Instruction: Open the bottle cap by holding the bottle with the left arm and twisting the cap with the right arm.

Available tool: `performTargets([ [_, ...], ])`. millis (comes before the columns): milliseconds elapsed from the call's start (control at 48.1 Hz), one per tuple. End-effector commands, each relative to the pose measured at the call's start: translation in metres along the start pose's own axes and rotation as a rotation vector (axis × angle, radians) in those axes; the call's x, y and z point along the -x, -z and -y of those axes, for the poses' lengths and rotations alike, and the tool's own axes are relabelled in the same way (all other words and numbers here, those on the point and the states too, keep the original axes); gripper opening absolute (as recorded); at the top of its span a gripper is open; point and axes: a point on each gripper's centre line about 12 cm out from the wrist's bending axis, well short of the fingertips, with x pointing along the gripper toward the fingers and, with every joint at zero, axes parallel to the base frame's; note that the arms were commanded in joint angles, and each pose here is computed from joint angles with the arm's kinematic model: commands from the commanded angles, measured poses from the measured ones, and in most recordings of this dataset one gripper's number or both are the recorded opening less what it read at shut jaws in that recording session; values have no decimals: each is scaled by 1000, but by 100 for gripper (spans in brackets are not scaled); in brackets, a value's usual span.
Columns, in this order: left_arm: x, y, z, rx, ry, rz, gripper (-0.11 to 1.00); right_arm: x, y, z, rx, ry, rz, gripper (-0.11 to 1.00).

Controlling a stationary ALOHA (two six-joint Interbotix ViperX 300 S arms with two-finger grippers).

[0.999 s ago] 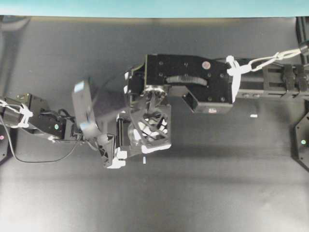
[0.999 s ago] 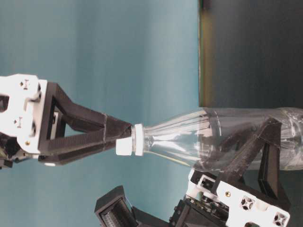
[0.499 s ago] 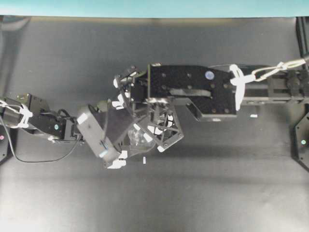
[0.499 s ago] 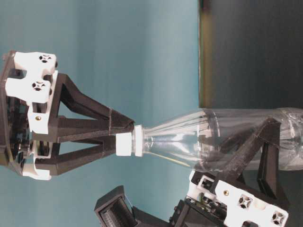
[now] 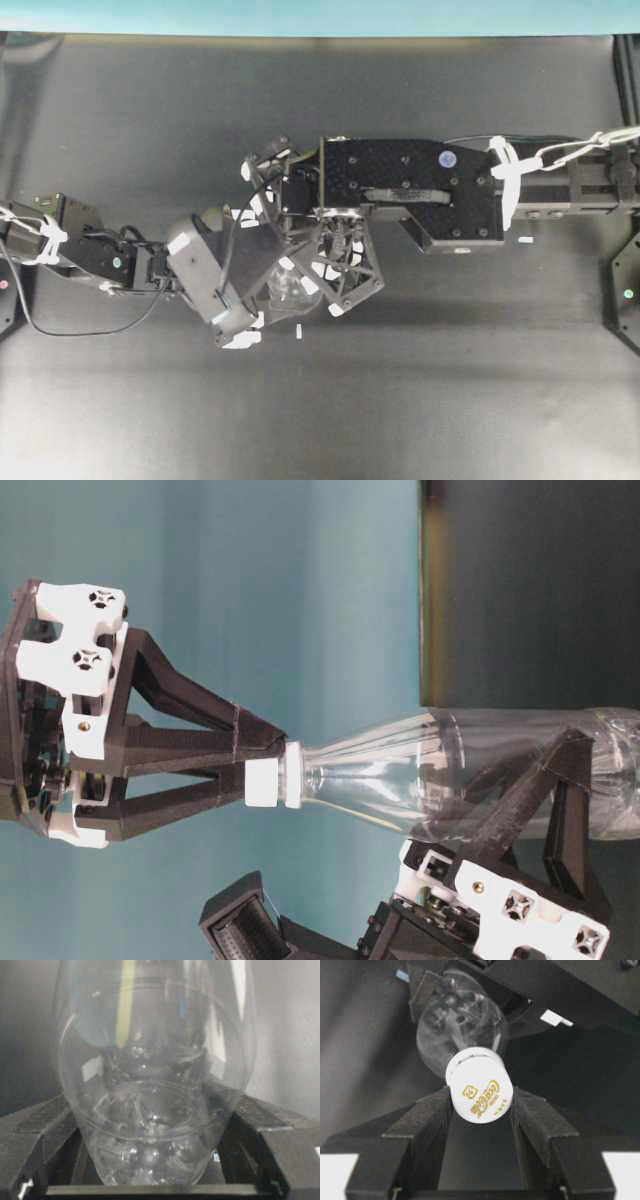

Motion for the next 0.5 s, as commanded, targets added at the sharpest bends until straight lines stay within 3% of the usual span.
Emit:
performTargets([
  [0,-1,-4,7,-11,19,10,79,7,2,3,-34,15,10,35],
  [187,-1,-4,7,-11,19,10,79,15,1,2,-70,18,32,37],
  [374,-1,-4,7,-11,19,8,79,22,0,2,-156,19,69,82],
  [478,-1,-3,7,-10,19,5,79,30,0,1,-180,25,82,86],
])
